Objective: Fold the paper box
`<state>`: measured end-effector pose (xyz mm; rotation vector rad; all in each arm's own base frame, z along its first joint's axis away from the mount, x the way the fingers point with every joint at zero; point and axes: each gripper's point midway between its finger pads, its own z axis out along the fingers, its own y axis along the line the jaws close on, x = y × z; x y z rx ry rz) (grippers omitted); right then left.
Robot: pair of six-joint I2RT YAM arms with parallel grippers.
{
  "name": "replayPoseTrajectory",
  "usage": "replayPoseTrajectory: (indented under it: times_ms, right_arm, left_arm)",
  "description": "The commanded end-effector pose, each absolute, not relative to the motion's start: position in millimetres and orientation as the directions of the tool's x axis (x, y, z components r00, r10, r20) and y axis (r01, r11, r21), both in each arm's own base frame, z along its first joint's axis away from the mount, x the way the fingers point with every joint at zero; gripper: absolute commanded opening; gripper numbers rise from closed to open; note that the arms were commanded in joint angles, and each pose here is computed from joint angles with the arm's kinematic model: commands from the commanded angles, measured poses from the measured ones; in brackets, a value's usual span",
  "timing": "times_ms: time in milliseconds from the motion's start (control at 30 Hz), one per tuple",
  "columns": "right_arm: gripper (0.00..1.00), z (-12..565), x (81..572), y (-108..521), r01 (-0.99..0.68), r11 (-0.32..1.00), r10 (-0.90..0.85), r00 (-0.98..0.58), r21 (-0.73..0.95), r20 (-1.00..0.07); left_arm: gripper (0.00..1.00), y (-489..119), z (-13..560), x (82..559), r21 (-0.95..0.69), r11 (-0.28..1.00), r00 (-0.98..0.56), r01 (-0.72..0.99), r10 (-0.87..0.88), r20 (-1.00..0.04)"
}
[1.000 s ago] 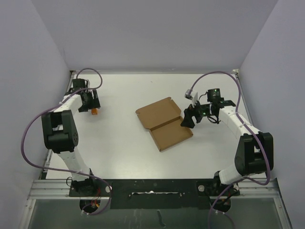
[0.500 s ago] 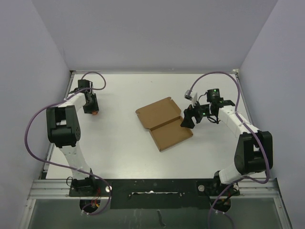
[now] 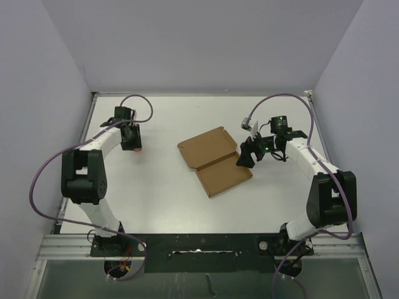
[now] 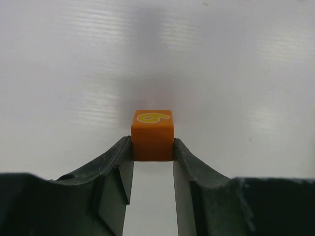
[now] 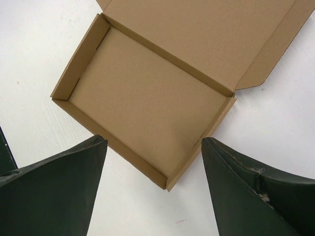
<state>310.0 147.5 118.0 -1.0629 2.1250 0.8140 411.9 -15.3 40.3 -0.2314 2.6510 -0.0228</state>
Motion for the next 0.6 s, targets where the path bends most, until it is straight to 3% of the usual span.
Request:
replayPoseTrajectory:
  times_ms: [0, 333, 567]
  right_arm:
    - [0.80, 138.0, 317.0, 152.8, -0.864, 0.458, -0.440, -0.426, 0.210, -0.791]
    - [0.80, 133.9, 317.1, 152.6, -0.863, 0.456, -0.445, -0.432, 0.216, -0.784]
    - [0.80, 131.5, 318.2, 151.0, -0.861, 0.461, -0.449, -0.436, 0.216, -0.780]
  left_arm:
    - [0.01, -76.1, 125.2, 403.5, -0.236, 0.971, -0.752, -0.021, -0.171, -0.636]
    - [0.00, -208.6, 169.1, 321.0, -0.482, 0.796, -0.665, 0.367, -0.138, -0.734]
    - [0.00, -268.7, 167.7, 273.2, -0.519, 0.719, -0.657, 0.463, -0.115, -0.745]
